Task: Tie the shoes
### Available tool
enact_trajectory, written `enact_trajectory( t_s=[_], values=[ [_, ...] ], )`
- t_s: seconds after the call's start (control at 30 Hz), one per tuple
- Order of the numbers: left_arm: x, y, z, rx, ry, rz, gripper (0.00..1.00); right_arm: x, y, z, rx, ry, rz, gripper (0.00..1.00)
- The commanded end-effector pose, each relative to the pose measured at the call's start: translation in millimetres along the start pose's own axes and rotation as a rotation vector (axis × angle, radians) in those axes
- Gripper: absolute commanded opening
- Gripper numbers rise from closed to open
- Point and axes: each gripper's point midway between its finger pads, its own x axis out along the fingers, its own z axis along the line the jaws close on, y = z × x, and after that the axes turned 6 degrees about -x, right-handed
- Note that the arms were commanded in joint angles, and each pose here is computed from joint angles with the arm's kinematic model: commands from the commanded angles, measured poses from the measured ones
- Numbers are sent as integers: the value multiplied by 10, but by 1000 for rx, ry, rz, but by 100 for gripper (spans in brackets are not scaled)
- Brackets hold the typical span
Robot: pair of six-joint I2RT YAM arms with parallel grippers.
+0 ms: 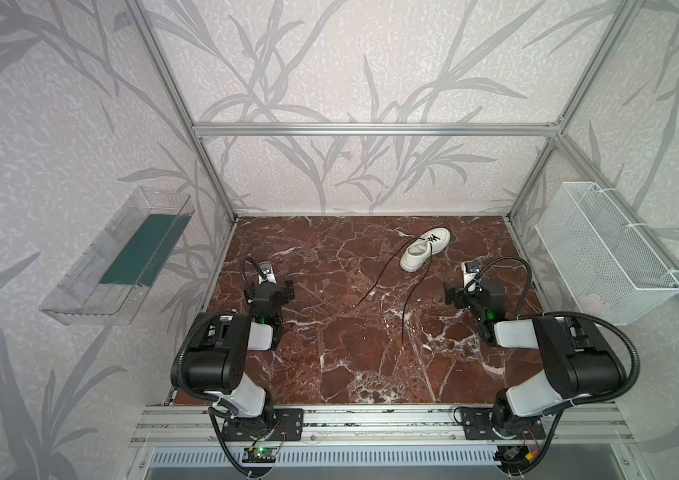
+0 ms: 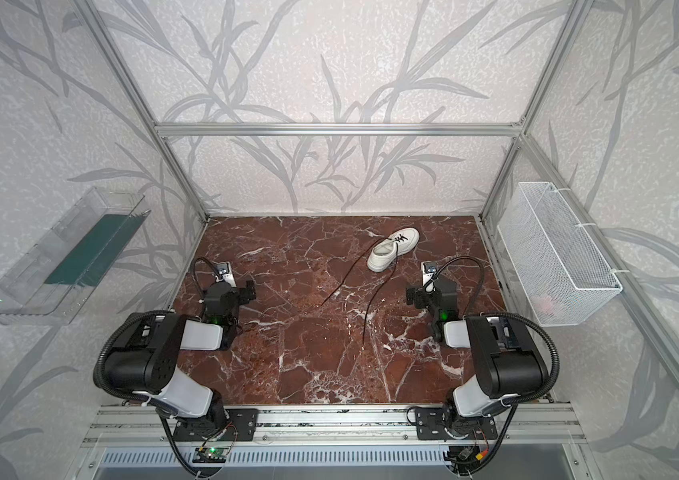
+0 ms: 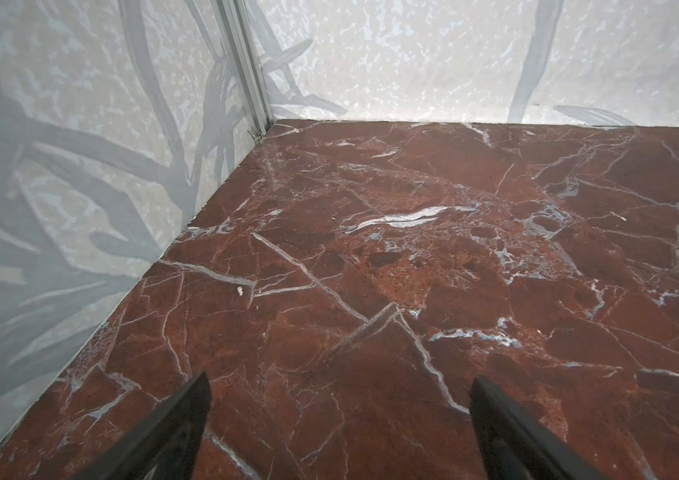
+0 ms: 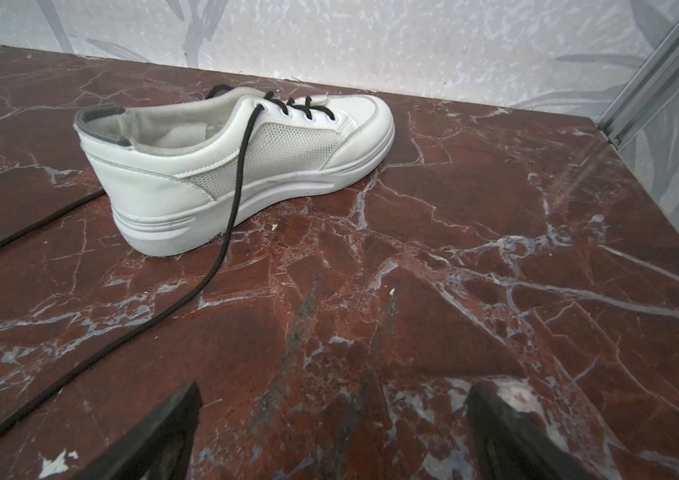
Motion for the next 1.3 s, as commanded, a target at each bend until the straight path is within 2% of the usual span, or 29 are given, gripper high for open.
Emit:
enact_trajectory(
  t_s=[0.0, 0.8, 0.9, 0.97, 1.13, 1.2, 1.27],
  values=[
    [11, -98, -22, -23, 16, -19, 99, -4, -172, -32, -9, 6, -44, 99],
    [16, -95, -26, -23, 17, -15, 99, -4, -174, -32, -9, 6, -44, 99],
    [-8, -79, -165, 8, 99, -12, 99, -3, -177, -28, -9, 4, -45, 99],
    [3, -103, -115, -2, 68, -12, 99, -3, -174, -29, -9, 5, -44, 99],
    [-138, -434, -57, 31, -42, -20, 99, -76, -328, 16, -39, 7, -97, 99],
    [-212, -609, -51, 29, -60, 1, 99, -126, -375, 5, -42, 32, -43, 99],
    [-284, -735, -108, -5, -27, 38, 99, -159, -380, 18, 5, 32, 82, 99]
  ],
)
